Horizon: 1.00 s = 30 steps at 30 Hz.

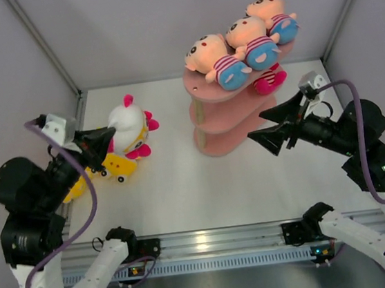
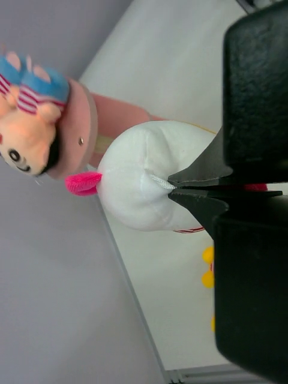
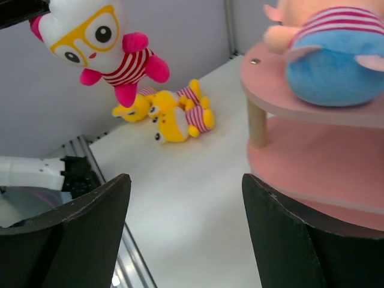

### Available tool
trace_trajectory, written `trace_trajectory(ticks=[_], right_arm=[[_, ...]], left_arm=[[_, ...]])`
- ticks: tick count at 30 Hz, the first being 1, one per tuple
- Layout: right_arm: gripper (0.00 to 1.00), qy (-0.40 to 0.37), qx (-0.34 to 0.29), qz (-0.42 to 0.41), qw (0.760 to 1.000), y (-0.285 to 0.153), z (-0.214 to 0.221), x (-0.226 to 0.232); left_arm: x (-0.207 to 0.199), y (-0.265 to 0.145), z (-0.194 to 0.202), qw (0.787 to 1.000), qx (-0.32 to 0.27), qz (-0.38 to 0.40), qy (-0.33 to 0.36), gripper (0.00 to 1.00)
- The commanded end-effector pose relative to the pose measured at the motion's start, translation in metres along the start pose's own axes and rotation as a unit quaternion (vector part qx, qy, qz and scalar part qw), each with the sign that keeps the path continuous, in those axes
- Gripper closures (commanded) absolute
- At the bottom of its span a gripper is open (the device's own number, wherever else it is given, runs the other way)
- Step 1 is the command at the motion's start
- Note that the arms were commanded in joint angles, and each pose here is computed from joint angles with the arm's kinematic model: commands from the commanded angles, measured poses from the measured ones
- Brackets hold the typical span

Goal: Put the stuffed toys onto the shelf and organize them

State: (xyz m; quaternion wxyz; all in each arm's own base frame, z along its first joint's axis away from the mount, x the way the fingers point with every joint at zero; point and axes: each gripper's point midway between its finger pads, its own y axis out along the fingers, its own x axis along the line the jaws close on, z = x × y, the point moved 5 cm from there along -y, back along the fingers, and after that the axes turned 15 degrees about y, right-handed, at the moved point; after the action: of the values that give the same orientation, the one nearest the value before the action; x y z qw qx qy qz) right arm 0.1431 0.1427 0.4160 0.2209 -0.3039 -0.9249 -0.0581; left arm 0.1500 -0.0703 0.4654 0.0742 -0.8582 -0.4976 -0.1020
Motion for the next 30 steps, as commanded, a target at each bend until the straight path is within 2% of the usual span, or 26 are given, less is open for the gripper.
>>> trace_trajectory(ticks=[1,4,5,9,14,19,22,24,27,28,30], right_arm=[[0.25,0.023,-0.039,-0.084,0.995,0.033,-0.010,0.036],[0.26,-0.008,-0.024,-0.065,0.998,0.074,0.010,0.057],[0.25,-0.019,-0.012,-0.092,0.996,0.080,0.025,0.088],[0.19,-0.061,0.004,-0.141,0.988,0.118,0.066,0.138],[0.18,-0.055,-0.030,-0.125,0.990,0.161,0.078,0.150],[0.11,-0.059,-0.055,-0.085,0.993,0.181,0.078,0.145],[0.11,-0.067,-0.053,-0.088,0.992,0.192,0.082,0.147],[0.18,-0.070,-0.050,-0.100,0.991,0.198,0.084,0.152],[0.46,-0.060,-0.054,-0.099,0.992,0.204,0.085,0.154],[0.69,-0.056,-0.057,-0.100,0.992,0.204,0.085,0.154],[0.90,-0.045,-0.063,-0.104,0.992,0.201,0.083,0.154]], left_arm=[[-0.027,-0.044,-0.036,0.996,-0.067,0.058,-0.020,1.00],[-0.033,-0.064,-0.049,0.994,-0.095,0.051,-0.029,1.00],[-0.035,-0.071,-0.054,0.993,-0.105,0.047,-0.030,1.00],[-0.039,-0.080,-0.058,0.992,-0.114,0.040,-0.046,1.00],[-0.043,-0.085,-0.058,0.991,-0.118,0.042,-0.052,1.00],[-0.045,-0.087,-0.058,0.990,-0.121,0.044,-0.057,1.00],[-0.046,-0.088,-0.058,0.990,-0.122,0.046,-0.061,1.00],[-0.046,-0.087,-0.059,0.989,-0.125,0.043,-0.067,1.00],[-0.046,-0.087,-0.061,0.988,-0.128,0.043,-0.075,1.00],[-0.046,-0.087,-0.061,0.988,-0.128,0.044,-0.077,1.00],[-0.046,-0.086,-0.059,0.988,-0.127,0.041,-0.077,1.00]])
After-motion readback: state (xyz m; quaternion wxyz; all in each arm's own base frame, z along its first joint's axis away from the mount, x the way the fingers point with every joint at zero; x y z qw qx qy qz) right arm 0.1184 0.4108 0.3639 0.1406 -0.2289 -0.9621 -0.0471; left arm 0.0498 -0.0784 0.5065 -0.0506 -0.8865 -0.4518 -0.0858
